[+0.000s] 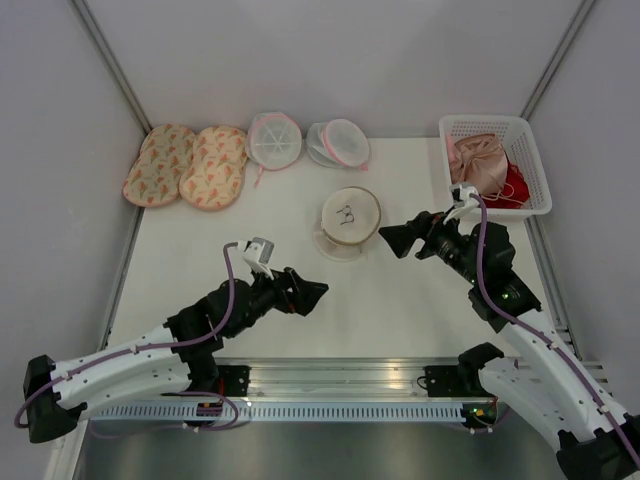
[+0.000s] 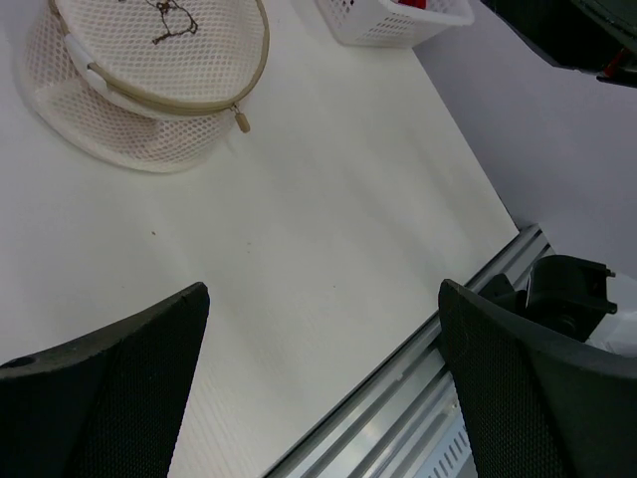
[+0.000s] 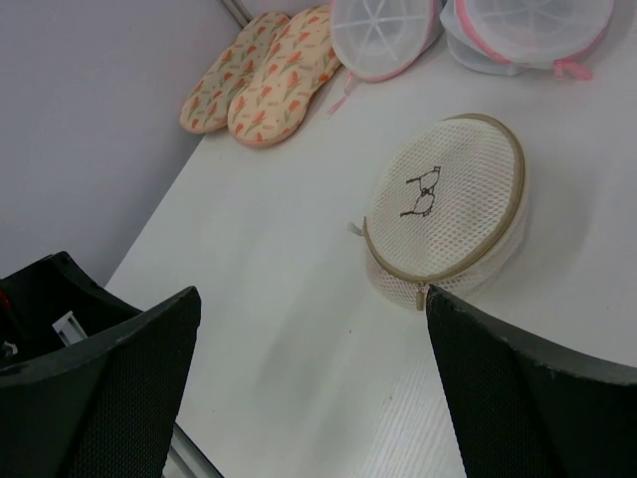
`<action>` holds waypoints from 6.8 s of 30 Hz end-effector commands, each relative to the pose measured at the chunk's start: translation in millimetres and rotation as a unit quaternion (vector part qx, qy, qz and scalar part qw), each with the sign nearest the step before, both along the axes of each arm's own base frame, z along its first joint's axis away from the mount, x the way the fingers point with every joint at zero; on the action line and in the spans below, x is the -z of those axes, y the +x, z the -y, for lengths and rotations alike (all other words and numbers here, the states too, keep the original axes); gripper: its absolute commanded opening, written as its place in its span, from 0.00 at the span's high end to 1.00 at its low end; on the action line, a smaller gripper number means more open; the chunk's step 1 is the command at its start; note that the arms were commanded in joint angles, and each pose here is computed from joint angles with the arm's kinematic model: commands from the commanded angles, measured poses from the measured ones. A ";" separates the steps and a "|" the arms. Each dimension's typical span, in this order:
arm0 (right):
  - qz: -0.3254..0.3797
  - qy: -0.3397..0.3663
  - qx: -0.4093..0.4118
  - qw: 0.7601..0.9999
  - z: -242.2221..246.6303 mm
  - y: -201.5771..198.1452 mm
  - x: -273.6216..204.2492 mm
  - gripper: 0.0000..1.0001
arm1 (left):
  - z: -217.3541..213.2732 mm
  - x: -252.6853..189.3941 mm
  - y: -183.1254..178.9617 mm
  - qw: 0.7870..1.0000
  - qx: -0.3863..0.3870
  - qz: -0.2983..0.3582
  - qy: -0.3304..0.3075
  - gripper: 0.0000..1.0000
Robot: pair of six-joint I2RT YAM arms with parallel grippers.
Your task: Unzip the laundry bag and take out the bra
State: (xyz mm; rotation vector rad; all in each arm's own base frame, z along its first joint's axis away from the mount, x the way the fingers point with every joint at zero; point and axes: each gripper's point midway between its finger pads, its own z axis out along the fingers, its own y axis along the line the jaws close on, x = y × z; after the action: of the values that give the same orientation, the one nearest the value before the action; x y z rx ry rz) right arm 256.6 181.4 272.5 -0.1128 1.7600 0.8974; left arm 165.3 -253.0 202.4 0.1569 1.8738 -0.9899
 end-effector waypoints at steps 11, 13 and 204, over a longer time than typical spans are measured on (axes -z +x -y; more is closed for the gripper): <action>-0.013 -0.001 0.008 1.000 -0.9 6.9 9.5 0.02 | 22.3 30.9 74.1 0.990 -0.058 -0.097 -0.081 0.00; -0.014 -0.002 0.012 1.000 1.5 5.2 12.1 0.02 | 22.9 22.0 93.0 0.987 -0.062 -0.085 -0.119 0.00; -0.187 -0.194 -0.192 0.944 -124.5 -49.2 156.8 0.99 | 18.8 66.3 124.6 0.955 0.026 -0.261 -0.139 0.98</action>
State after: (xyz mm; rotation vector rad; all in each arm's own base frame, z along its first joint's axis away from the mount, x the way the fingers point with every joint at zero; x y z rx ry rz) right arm 208.2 320.6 119.4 -0.5620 2.2635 0.9868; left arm 271.4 -276.8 122.9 -0.3283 2.2507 -1.4750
